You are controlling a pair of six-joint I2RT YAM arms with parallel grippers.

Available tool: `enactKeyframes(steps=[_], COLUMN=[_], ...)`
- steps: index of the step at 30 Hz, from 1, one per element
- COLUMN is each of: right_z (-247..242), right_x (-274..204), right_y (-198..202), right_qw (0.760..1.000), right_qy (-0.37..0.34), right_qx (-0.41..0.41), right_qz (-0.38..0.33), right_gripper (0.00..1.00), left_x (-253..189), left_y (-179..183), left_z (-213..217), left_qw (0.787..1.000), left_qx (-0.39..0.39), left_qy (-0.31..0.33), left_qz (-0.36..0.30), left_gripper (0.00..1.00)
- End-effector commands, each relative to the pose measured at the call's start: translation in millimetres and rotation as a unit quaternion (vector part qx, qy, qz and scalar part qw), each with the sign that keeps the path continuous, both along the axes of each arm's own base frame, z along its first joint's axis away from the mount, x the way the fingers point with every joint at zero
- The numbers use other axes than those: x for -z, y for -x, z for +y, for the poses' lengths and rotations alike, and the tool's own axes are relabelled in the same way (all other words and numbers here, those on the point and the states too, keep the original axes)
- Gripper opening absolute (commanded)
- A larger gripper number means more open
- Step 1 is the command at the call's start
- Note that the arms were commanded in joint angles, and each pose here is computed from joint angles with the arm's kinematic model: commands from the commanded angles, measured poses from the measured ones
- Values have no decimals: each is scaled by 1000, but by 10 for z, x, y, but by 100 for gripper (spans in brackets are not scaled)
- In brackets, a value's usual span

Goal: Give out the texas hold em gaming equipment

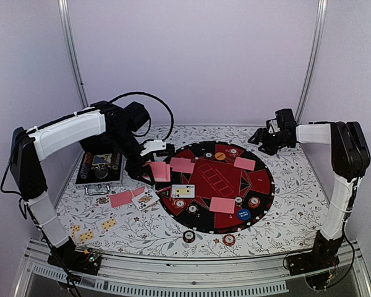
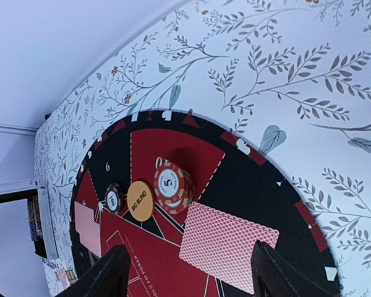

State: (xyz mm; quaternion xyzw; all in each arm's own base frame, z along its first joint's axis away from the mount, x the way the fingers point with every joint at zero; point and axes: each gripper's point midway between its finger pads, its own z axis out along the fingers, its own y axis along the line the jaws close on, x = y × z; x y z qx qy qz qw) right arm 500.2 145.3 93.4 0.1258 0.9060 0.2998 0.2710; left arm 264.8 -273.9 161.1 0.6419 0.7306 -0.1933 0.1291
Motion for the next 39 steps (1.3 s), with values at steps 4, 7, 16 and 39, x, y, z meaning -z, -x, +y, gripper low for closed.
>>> enactKeyframes(steps=[4, 7, 16, 39], right_z=[215, 662, 2227, 3691], right_x=[-572, -720, -1040, -895], right_y=[350, 669, 1880, 2340], right_qw=[998, 989, 917, 853], right_qy=[-39, -97, -267, -348], right_qx=[-29, -101, -295, -388], right_qz=[-48, -52, -32, 39], right_gripper=[77, 81, 87, 89], left_x=[-151, -151, -124, -146], left_y=[1, -8, -35, -18], left_z=[-6, -14, -30, -40], left_qw=[1000, 1000, 1000, 1000], left_qx=[4, 3, 0, -1], left_qy=[15, 16, 16, 22], left_qz=[-10, -11, -12, -12], left_gripper=[30, 30, 30, 30])
